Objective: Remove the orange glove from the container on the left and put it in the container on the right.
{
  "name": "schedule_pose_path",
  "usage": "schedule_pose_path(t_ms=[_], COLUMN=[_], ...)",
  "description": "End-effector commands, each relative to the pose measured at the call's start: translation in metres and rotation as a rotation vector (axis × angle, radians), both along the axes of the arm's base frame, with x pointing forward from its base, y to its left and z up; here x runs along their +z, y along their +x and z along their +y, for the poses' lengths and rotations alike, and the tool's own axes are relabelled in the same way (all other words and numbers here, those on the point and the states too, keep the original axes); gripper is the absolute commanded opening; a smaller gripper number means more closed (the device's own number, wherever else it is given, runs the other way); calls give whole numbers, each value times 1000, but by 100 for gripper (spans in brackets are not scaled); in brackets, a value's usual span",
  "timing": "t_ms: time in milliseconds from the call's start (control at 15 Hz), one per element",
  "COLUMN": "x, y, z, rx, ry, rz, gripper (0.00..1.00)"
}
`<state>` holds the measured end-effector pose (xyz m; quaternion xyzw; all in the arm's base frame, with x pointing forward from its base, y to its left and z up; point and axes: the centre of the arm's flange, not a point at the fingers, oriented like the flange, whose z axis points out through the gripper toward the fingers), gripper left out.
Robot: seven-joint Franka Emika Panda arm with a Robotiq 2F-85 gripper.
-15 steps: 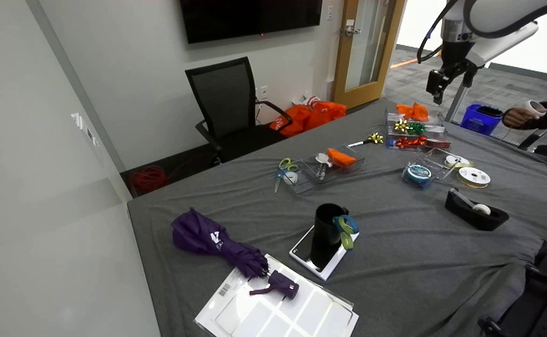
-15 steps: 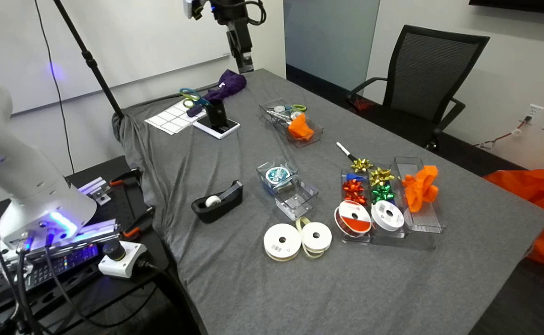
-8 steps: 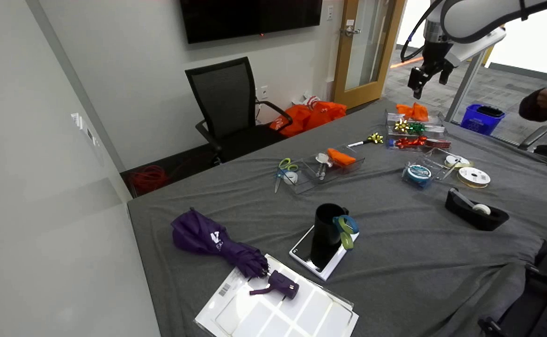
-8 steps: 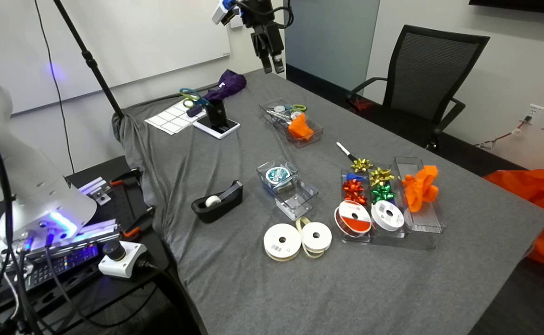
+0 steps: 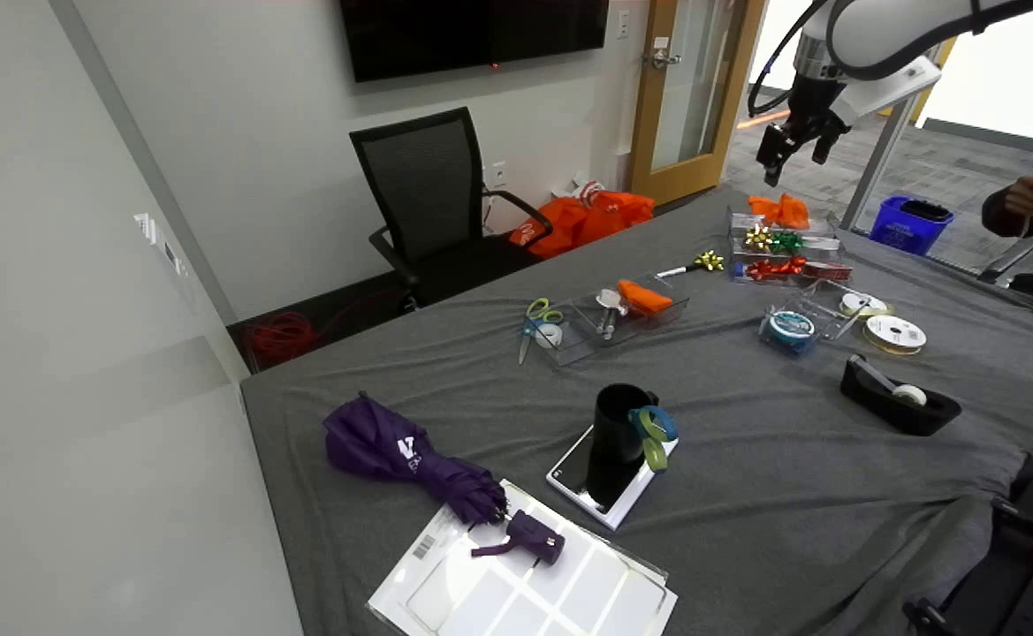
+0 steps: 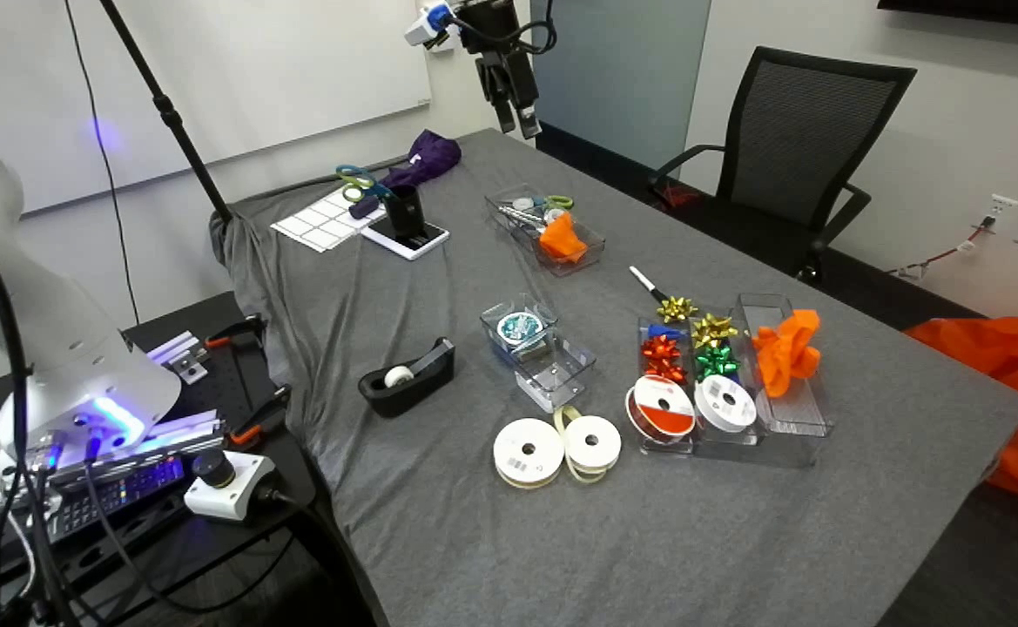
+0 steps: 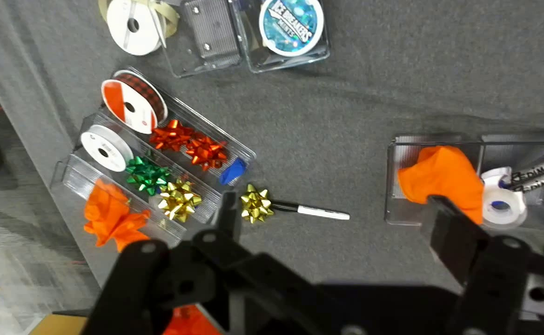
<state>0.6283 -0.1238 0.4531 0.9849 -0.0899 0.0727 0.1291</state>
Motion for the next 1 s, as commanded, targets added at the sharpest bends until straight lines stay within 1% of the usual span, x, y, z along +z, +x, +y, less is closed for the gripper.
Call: schedule_pose_path(t_ms=[0, 200, 267, 333, 533, 800, 867, 933], x=[-17, -37, -45, -55, -84, -125, -134, -145], y=[29, 54, 62, 69, 81, 92, 94, 96], z=[-24, -41, -46, -50, -57, -59, -58, -57], rx=[61, 68, 77, 90, 122, 169, 179, 177], ry=[105, 184, 228, 290, 430, 542, 552, 536], rz=[-44, -81, -90, -86, -98, -93, -91, -84], gripper=[100, 100, 100, 100, 100, 100, 100, 100])
